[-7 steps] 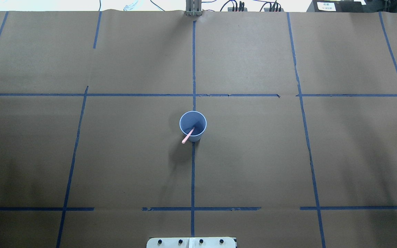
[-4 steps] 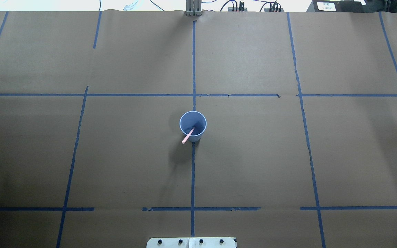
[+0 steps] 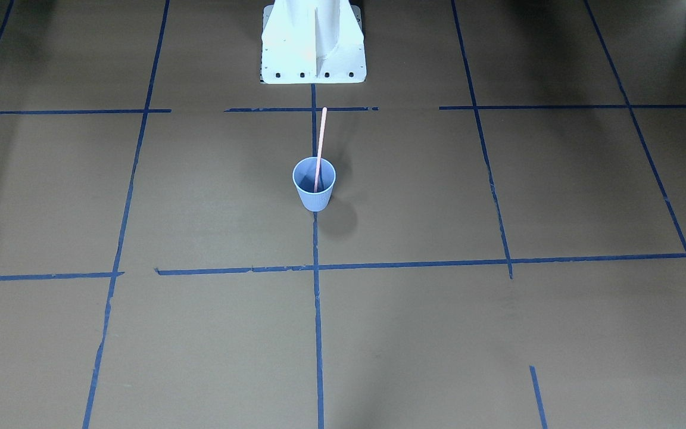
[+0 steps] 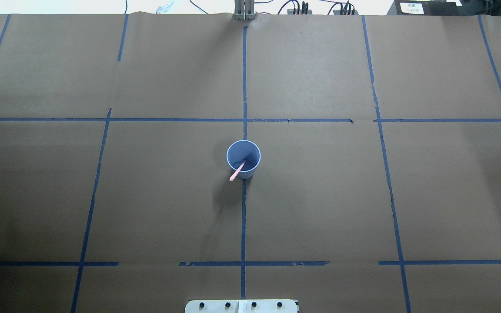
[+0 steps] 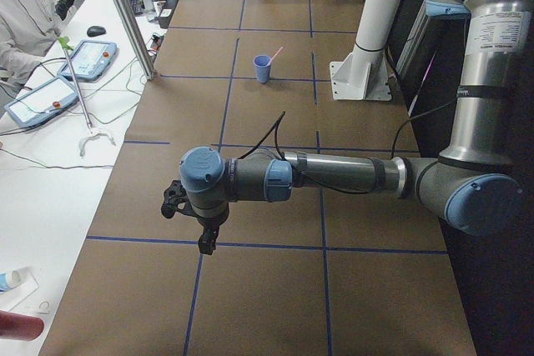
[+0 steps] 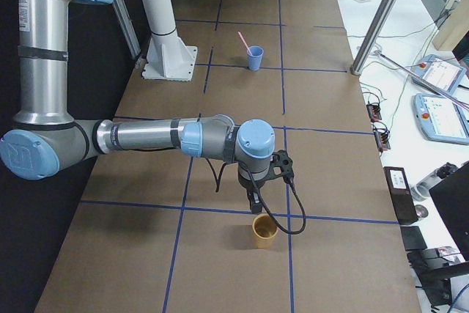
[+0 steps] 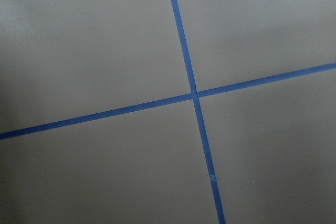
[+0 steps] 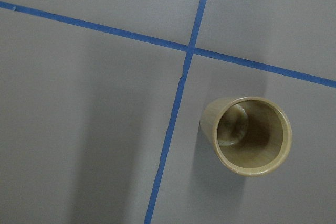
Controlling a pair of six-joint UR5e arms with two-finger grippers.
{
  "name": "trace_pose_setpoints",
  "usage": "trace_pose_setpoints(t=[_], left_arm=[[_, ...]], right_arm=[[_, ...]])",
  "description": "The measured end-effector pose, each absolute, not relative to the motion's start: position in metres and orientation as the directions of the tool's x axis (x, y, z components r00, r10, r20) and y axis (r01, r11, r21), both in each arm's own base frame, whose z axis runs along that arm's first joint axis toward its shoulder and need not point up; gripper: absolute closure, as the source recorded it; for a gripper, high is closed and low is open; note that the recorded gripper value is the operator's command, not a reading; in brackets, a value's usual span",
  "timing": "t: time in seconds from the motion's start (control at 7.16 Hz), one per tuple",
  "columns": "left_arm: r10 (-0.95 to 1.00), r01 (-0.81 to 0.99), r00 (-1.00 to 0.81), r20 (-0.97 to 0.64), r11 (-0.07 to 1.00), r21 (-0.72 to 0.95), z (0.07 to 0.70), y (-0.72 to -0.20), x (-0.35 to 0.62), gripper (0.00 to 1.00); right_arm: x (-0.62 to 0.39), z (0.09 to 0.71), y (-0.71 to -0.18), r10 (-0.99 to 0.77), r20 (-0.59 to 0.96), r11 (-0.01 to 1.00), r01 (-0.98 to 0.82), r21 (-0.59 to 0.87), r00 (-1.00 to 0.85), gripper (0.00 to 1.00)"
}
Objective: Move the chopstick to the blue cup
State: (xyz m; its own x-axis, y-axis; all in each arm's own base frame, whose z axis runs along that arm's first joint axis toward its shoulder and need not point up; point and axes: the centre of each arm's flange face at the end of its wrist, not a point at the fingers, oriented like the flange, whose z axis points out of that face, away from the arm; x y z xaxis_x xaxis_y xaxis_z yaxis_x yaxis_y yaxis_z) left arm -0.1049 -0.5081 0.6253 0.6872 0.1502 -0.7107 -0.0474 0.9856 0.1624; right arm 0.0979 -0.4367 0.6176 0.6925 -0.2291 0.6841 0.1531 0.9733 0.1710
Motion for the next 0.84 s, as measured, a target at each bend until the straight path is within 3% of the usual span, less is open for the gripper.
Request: trace_pose_setpoints(t=[0.84], left_arm=[[0.167, -0.08, 0.741, -0.651, 0.984, 0.161, 0.626, -0.487, -0.098, 0.0]], right_arm=[[0.092, 0.61, -0.436, -0.233, 0.685, 0.972, 0.153, 0.177, 0.691, 0.01]])
